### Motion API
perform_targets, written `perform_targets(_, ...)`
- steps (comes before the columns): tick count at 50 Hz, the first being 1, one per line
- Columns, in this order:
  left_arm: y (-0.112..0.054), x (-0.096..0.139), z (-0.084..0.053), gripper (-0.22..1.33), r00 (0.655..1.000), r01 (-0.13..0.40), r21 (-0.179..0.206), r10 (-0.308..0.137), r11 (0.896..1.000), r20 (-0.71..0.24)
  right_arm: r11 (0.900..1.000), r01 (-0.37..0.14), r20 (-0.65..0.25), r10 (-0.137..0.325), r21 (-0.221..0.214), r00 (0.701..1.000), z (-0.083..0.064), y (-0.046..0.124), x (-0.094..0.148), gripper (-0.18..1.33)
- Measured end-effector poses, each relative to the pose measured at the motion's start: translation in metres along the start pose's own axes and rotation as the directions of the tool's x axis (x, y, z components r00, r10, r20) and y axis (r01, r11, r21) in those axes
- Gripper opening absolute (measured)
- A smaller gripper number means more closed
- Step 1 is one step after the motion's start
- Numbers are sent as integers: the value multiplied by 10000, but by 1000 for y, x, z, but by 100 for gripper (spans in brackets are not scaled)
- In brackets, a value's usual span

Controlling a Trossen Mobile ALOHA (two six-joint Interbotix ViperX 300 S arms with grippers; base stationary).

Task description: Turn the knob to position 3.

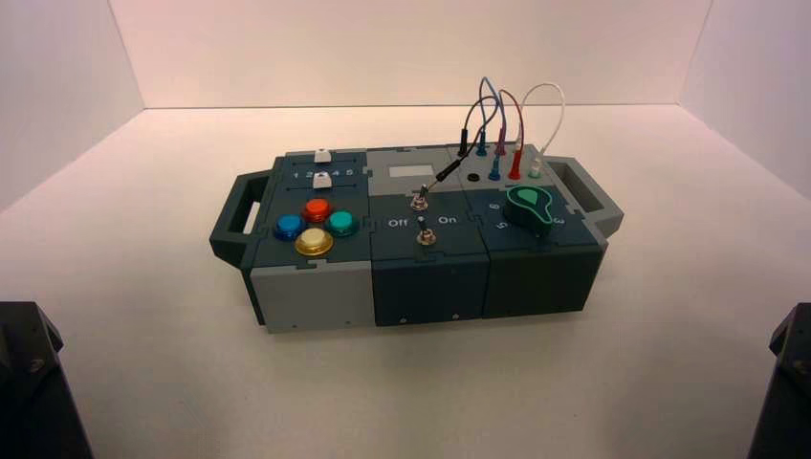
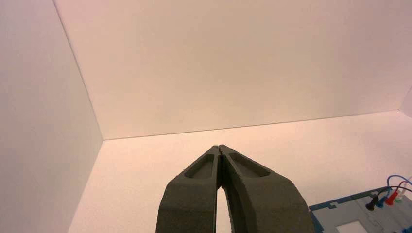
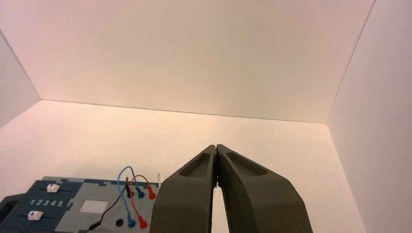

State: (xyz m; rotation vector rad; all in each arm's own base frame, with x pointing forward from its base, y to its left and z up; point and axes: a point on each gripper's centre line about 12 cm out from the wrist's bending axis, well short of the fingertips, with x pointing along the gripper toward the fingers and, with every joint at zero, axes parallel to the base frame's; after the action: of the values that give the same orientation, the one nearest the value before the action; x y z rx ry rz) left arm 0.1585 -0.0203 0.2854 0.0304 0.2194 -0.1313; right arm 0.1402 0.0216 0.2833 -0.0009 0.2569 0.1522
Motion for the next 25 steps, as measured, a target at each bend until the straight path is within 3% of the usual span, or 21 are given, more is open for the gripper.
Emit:
perform_targets(19, 0, 1, -3, -16, 9999, -19, 26, 20, 10000, -123, 10000, -23, -107, 24, 73, 9999, -3, 0, 1, -14)
perform_targets(25, 0, 5, -11, -16, 9966, 20, -22, -22, 10000, -827, 9999, -50, -230, 52, 98, 9997, -4, 1, 1, -14)
